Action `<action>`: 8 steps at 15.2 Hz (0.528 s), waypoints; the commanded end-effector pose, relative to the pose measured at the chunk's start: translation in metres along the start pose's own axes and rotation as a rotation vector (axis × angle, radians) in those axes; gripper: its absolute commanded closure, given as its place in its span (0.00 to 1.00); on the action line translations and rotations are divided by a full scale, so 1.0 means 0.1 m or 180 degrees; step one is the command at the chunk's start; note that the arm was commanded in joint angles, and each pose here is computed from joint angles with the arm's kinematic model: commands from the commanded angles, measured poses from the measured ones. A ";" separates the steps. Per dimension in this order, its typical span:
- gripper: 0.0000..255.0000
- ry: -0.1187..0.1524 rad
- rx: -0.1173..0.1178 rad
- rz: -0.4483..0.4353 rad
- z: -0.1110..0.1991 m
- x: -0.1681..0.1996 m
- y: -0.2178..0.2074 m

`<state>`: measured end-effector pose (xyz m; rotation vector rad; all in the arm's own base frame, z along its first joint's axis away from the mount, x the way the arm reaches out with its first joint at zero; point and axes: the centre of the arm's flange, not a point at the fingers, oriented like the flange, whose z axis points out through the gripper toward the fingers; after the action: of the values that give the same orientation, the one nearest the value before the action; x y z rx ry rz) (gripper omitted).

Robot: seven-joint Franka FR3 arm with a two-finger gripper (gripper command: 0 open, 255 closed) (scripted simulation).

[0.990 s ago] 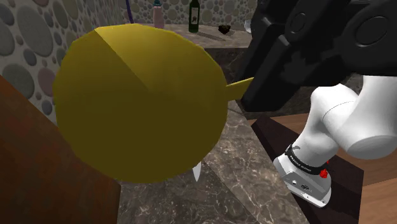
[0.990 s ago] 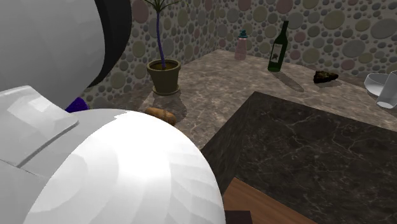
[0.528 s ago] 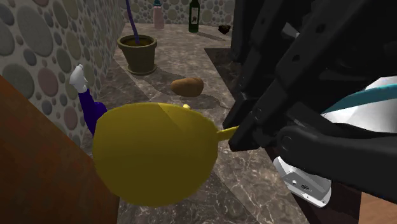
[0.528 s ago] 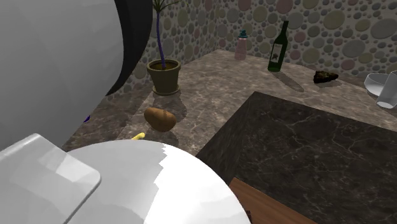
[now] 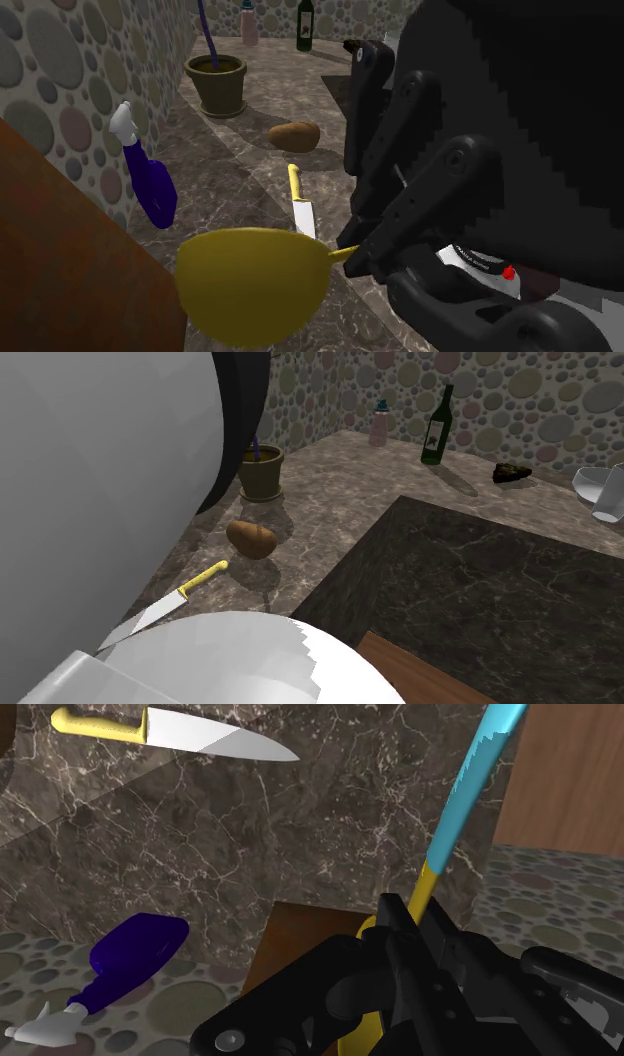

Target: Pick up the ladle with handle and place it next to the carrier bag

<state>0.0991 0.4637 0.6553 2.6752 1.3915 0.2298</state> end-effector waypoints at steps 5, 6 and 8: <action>1.00 0.0001 0.0000 0.0001 0.31 -0.02 -0.06; 1.00 0.0001 0.0000 0.0001 0.37 -0.03 -0.07; 1.00 0.0001 0.0000 0.0001 0.47 -0.04 -0.09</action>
<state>0.0984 0.4644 0.6128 2.6753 1.3914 0.2298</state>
